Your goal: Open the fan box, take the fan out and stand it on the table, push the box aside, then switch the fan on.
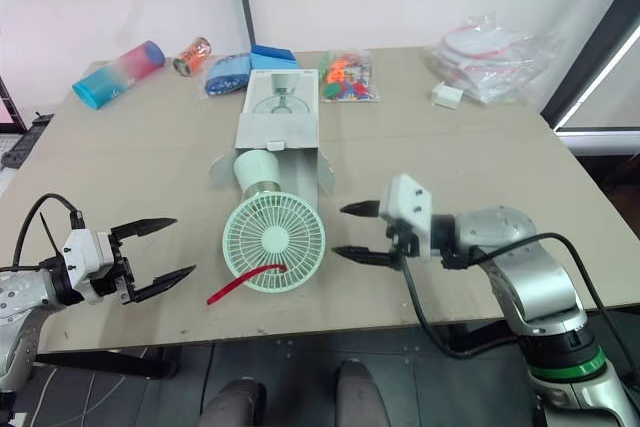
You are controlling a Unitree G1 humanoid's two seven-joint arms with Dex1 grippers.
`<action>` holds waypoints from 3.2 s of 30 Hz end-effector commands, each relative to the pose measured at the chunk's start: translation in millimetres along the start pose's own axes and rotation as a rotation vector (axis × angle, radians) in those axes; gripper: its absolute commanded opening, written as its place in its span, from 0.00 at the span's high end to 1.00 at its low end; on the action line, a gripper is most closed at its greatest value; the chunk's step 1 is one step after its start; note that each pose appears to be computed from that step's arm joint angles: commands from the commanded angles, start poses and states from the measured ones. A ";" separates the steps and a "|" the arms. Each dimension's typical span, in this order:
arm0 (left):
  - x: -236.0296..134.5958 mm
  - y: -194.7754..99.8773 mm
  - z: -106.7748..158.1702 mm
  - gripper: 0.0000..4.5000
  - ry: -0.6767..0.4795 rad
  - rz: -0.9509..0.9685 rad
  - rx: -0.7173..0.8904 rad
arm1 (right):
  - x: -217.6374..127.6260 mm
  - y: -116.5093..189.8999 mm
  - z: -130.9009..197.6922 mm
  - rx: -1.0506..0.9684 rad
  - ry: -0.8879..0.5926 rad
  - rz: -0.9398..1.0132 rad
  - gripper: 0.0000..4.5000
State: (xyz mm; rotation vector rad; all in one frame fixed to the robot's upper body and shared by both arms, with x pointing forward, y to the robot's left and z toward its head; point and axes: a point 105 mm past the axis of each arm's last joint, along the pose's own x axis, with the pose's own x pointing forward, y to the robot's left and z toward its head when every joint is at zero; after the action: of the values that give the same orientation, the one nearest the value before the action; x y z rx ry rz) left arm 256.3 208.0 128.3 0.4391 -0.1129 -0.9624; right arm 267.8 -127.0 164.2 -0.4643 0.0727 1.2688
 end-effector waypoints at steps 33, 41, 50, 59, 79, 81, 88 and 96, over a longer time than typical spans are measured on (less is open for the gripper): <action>24.9 -8.7 8.9 0.00 -0.221 -0.235 1.127 | -11.3 15.7 -16.3 -0.007 -0.012 -0.010 0.03; 51.4 -12.9 12.9 0.00 -0.244 -0.246 1.235 | -9.7 14.8 -18.2 -0.013 -0.001 -0.024 0.03; 69.3 -16.6 14.9 0.00 -0.267 -0.232 1.360 | -9.7 16.4 -18.5 -0.010 0.002 -0.029 0.03; 89.5 -15.4 4.5 0.00 -0.287 -0.149 1.494 | -10.4 17.0 -16.5 -0.006 -0.005 -0.031 0.03; 107.8 -25.7 4.9 0.57 -0.434 -0.041 1.565 | -8.9 16.8 -17.7 -0.006 0.002 -0.039 0.00; 107.2 -27.3 3.5 0.57 -0.429 -0.051 1.551 | -8.8 16.8 -18.1 -0.006 0.003 -0.038 0.00; 95.1 -33.6 15.5 0.57 -0.471 -0.022 1.364 | -7.0 17.5 -19.3 -0.006 0.003 -0.033 0.00; 66.2 -25.9 37.7 0.57 -0.464 0.018 1.167 | -7.0 16.8 -19.7 -0.007 -0.001 -0.038 0.00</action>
State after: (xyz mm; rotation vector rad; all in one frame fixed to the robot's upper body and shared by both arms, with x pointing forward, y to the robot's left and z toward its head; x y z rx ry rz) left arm 264.2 125.1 121.5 1.3028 -1.0897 -0.9551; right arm 254.7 -139.4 136.0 -0.4524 0.1010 1.2303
